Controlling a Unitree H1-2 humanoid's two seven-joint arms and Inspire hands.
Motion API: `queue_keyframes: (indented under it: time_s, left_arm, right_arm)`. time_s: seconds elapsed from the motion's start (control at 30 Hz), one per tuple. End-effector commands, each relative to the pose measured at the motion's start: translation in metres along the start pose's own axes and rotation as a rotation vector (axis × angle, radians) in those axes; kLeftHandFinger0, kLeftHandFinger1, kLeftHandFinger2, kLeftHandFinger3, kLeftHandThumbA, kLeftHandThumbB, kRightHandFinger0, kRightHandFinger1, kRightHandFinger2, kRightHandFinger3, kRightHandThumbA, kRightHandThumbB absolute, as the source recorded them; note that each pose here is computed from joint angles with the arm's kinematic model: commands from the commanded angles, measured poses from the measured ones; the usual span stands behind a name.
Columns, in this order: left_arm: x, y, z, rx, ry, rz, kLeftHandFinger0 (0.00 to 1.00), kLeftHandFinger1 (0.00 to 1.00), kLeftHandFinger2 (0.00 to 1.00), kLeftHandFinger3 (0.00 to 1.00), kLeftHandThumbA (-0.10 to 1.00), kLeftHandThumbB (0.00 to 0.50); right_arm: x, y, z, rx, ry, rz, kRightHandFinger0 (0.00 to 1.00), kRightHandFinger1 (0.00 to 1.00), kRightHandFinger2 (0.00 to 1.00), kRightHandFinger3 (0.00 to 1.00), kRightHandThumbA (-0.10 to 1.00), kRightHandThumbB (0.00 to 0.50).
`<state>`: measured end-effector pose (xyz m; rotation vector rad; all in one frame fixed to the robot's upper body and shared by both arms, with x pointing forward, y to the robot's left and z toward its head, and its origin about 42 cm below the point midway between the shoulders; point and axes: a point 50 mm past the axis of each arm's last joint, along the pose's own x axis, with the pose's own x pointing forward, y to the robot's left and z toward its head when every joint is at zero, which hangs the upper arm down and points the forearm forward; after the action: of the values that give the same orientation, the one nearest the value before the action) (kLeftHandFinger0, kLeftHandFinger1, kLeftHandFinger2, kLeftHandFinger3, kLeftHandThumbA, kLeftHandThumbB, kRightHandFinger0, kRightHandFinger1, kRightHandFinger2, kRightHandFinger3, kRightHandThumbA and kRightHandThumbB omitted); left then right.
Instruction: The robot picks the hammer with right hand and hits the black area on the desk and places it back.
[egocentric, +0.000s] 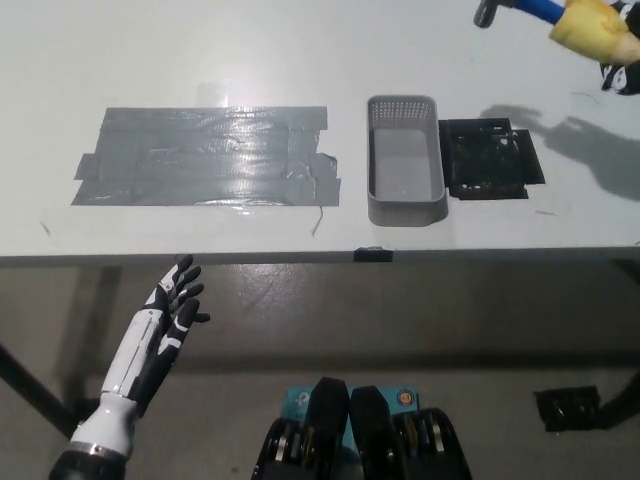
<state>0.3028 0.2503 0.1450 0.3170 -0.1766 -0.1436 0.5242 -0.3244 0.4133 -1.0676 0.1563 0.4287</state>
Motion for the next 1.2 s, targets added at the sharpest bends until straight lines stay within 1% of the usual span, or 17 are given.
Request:
queue_keyframes:
  time_s: [0.0,0.1,0.2,0.33,0.4,0.43,0.47,0.5,0.57,0.63,0.67,0.73,0.8,0.83,0.93,1.03,1.17]
  left_arm:
    - [0.003,0.006,0.012,0.023,-0.074,-0.006,0.73,0.89,1.00,1.00,0.94,0.007]
    - [0.003,0.007,0.012,0.028,-0.079,-0.005,0.71,0.89,0.99,1.00,0.94,0.005]
    - [0.003,0.007,0.011,0.026,-0.082,-0.005,0.71,0.89,1.00,1.00,0.94,0.000]
    - [0.003,0.009,0.012,0.025,-0.081,-0.003,0.73,0.89,1.00,1.00,0.94,0.000]
    - [0.002,0.008,0.010,0.023,-0.082,-0.002,0.72,0.89,1.00,1.00,0.93,0.000]
    - [0.001,0.008,0.010,0.031,-0.084,0.000,0.72,0.89,0.99,1.00,0.93,0.000]
    - [0.001,0.008,0.010,0.032,-0.076,-0.002,0.72,0.89,0.99,1.00,0.94,0.001]
    - [0.001,0.009,0.010,0.032,-0.073,-0.001,0.74,0.90,0.99,1.00,0.95,0.000]
    - [0.000,0.010,0.010,0.031,-0.071,0.005,0.74,0.90,0.99,1.00,0.95,0.000]
    - [0.000,0.010,0.010,0.026,-0.079,0.009,0.73,0.89,0.98,1.00,0.95,0.000]
    - [0.000,0.010,0.010,0.026,-0.080,0.010,0.72,0.89,0.98,1.00,0.94,0.000]
    - [-0.001,0.011,0.008,0.023,-0.084,0.009,0.72,0.88,0.98,1.00,0.94,0.000]
    - [-0.002,0.011,0.008,0.026,-0.081,0.010,0.72,0.88,0.98,1.00,0.94,0.000]
    - [-0.002,0.010,0.008,0.021,-0.072,0.010,0.72,0.89,0.98,1.00,0.94,0.006]
    - [-0.003,0.010,0.008,0.024,-0.074,0.014,0.72,0.88,0.99,1.00,0.95,0.000]
    - [-0.004,0.010,0.008,0.022,-0.079,0.009,0.71,0.89,0.99,1.00,0.95,0.000]
    - [-0.005,0.010,0.008,0.015,-0.077,0.007,0.72,0.89,1.00,1.00,0.94,0.000]
  right_arm:
    - [-0.014,-0.016,0.011,-0.084,-0.060,0.000,0.13,0.64,0.91,1.00,-0.10,0.132]
    - [-0.009,-0.002,0.001,-0.089,-0.040,0.040,0.08,0.55,0.85,0.93,-0.10,0.141]
    - [-0.005,0.015,-0.010,-0.110,-0.033,0.057,0.09,0.53,0.82,0.76,-0.10,0.127]
    - [0.004,0.041,-0.030,-0.042,0.016,0.105,0.10,0.57,0.88,0.86,-0.10,0.109]
    - [0.010,0.058,-0.041,-0.023,0.038,0.141,0.07,0.53,0.85,0.82,-0.10,0.099]
    - [0.016,0.074,-0.051,-0.074,0.030,0.191,0.03,0.50,0.82,0.72,-0.10,0.094]
    - [0.021,0.093,-0.055,-0.158,0.110,0.217,0.16,0.61,0.92,0.78,-0.10,0.129]
    - [0.026,0.102,-0.057,-0.191,0.131,0.234,0.18,0.59,0.81,0.65,-0.10,0.137]
    - [0.033,0.112,-0.057,-0.220,0.141,0.269,0.01,0.39,0.66,0.41,-0.10,0.171]
    - [0.035,0.105,-0.050,-0.244,0.146,0.276,0.00,0.45,0.77,0.31,-0.10,0.167]
    - [0.036,0.103,-0.049,-0.251,0.146,0.272,0.05,0.53,0.88,0.37,-0.10,0.147]
    - [0.035,0.096,-0.043,-0.290,0.144,0.262,0.05,0.56,0.88,0.38,-0.10,0.154]
    - [0.032,0.085,-0.032,-0.325,0.147,0.243,0.06,0.66,1.00,0.68,-0.10,0.117]
    - [0.031,0.079,-0.031,-0.300,0.132,0.231,0.06,0.64,0.98,0.79,-0.10,0.114]
    - [0.028,0.065,-0.026,-0.265,0.102,0.191,0.11,0.62,0.94,0.97,-0.10,0.102]
    - [0.023,0.046,-0.018,-0.212,0.048,0.146,0.08,0.56,0.86,0.78,-0.10,0.100]
    - [0.008,0.005,0.004,-0.170,-0.013,0.066,0.13,0.58,0.86,0.77,-0.10,0.104]
